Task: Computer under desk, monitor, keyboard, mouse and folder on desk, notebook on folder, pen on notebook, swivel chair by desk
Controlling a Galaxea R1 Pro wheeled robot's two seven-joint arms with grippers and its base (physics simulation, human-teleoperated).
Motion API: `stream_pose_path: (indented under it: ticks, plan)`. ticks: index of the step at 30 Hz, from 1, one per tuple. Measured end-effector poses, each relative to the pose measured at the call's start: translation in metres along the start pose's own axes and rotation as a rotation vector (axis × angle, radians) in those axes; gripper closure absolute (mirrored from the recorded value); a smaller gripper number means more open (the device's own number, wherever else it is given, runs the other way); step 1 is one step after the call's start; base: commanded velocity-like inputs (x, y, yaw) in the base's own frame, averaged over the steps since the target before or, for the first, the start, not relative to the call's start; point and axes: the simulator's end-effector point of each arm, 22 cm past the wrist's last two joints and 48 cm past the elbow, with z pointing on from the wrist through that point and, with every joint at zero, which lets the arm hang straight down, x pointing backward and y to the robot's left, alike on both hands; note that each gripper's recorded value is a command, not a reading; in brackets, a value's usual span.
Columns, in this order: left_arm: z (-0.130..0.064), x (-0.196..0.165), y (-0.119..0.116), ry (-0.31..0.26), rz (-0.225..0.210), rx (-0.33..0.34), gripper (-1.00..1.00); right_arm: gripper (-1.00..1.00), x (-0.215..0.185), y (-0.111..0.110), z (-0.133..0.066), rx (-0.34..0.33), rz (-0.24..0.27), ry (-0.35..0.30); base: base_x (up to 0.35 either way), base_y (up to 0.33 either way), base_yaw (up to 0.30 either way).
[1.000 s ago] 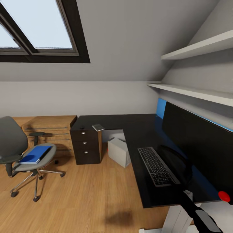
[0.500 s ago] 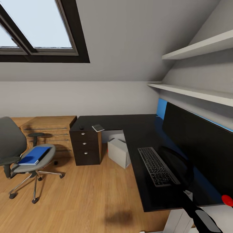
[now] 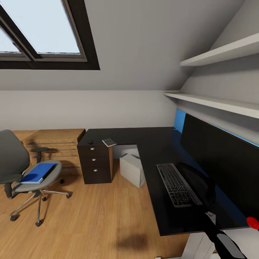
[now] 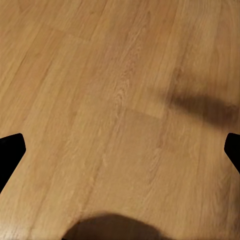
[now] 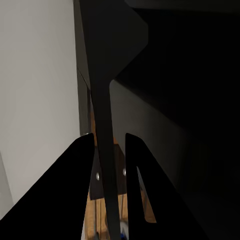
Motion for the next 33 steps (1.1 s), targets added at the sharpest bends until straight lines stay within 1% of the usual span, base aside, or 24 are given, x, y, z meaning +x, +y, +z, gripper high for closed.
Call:
stream_pose_path:
  ticks: [22,33]
  plan:
    - [0.0,0.0,0.0,0.0,0.0,0.0,-1.0,1.0,-0.0007,-0.0002,-0.0001,0.001,0.005,-0.001,0.0,0.0,0.0]
    - [0.0,0.0,0.0,0.0,0.0,0.0,-1.0,1.0,-0.001,-0.0004,-0.0007,-0.001,-0.003,0.002,0.0,0.0,0.0]
